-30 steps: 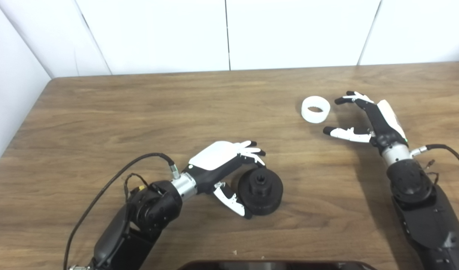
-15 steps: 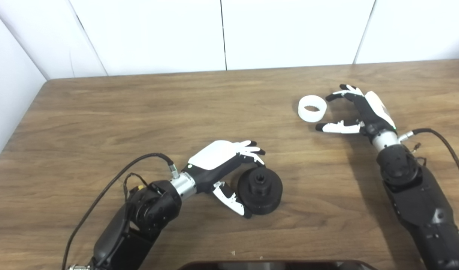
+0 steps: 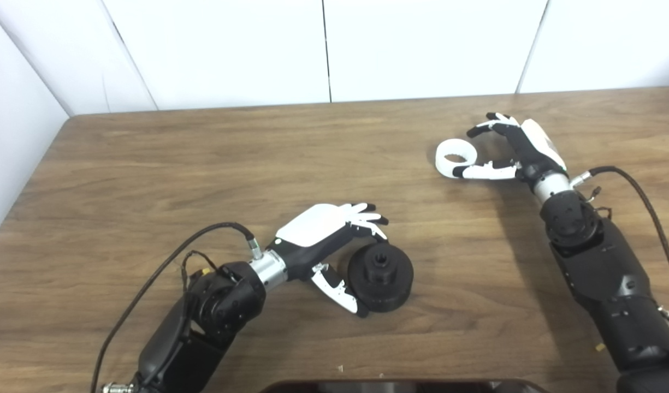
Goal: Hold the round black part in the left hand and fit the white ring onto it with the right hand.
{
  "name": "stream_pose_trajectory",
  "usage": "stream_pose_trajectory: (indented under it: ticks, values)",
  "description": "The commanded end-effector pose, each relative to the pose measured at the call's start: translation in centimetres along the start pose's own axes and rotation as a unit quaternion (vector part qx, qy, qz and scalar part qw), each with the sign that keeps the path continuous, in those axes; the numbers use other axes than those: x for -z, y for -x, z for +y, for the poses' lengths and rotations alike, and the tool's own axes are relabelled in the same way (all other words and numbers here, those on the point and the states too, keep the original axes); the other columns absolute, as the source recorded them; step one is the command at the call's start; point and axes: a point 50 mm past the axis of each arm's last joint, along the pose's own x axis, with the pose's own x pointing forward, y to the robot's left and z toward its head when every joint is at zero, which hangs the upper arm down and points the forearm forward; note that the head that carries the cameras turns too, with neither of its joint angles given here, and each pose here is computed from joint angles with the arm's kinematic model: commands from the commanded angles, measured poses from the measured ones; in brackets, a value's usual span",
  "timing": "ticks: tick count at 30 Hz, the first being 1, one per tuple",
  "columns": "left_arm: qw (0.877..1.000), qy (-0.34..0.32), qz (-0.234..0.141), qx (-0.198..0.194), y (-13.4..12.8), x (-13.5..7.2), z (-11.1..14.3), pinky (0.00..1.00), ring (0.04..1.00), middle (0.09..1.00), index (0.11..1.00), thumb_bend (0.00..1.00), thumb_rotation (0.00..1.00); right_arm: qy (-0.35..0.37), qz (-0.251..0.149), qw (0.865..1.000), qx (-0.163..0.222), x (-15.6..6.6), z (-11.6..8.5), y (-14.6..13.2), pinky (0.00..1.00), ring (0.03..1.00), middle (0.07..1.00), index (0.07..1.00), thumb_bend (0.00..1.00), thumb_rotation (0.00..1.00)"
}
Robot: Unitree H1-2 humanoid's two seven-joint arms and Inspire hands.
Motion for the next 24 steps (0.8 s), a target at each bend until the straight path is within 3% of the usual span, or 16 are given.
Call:
stream_pose_trajectory:
  ticks: [1, 24]
  values:
    - [1.000, -0.017, -0.001, -0.012, -0.5, 0.1, 0.9, 0.97, 0.982, 0.912, 0.659, 0.90, 0.25, 0.008, -0.061, 0.998, 0.031, -3.2, -2.6, -2.0, 1.00, 1.000, 0.941, 0.709, 0.89, 0.38]
    - [1.000, -0.014, -0.001, -0.013, -0.6, -0.7, 0.7, 0.93, 0.984, 0.912, 0.662, 0.90, 0.26, 0.036, -0.083, 0.996, -0.008, -4.6, -2.3, -3.1, 1.00, 1.000, 0.929, 0.700, 0.89, 0.32]
